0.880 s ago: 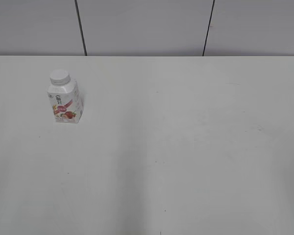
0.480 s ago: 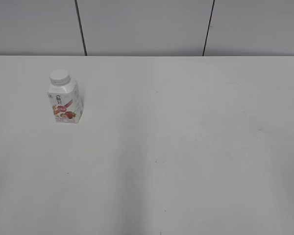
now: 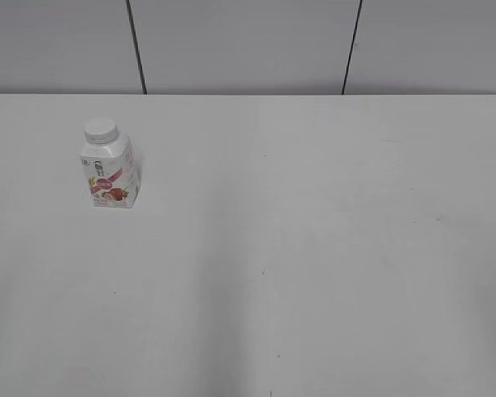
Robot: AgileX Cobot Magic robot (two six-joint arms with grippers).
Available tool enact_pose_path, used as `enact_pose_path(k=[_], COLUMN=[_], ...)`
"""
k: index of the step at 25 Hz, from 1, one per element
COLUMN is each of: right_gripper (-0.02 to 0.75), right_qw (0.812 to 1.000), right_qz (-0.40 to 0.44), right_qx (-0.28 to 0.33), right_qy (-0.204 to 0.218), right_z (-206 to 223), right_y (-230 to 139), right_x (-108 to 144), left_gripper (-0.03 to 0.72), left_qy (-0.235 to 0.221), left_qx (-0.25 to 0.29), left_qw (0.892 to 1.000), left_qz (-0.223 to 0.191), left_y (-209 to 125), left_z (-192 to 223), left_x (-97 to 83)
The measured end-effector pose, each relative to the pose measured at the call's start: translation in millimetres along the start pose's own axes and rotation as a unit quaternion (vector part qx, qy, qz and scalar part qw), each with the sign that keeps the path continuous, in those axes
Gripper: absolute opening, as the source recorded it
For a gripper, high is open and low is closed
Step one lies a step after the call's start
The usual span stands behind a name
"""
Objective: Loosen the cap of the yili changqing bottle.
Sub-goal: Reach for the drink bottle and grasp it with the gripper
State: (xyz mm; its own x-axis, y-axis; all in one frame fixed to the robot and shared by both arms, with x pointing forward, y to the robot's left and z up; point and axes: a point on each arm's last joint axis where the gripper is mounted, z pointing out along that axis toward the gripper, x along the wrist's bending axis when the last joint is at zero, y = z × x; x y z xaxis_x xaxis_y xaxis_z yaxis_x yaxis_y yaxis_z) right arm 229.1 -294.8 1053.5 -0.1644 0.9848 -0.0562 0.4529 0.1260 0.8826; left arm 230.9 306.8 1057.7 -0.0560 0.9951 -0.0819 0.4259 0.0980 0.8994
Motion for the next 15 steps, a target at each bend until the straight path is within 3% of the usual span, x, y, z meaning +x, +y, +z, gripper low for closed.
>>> enact_pose_path(k=[15], right_gripper=[0.534], right_qw=[1.0], right_qz=[0.0], right_qx=[0.0], right_qy=[0.0], right_z=[0.0], right_y=[0.0], right_x=[0.0], left_gripper=[0.579], left_qy=[0.0], left_qx=[0.0], left_qw=[1.0], left_qz=[0.0], left_y=[0.0], left_z=[0.0], left_x=[0.0])
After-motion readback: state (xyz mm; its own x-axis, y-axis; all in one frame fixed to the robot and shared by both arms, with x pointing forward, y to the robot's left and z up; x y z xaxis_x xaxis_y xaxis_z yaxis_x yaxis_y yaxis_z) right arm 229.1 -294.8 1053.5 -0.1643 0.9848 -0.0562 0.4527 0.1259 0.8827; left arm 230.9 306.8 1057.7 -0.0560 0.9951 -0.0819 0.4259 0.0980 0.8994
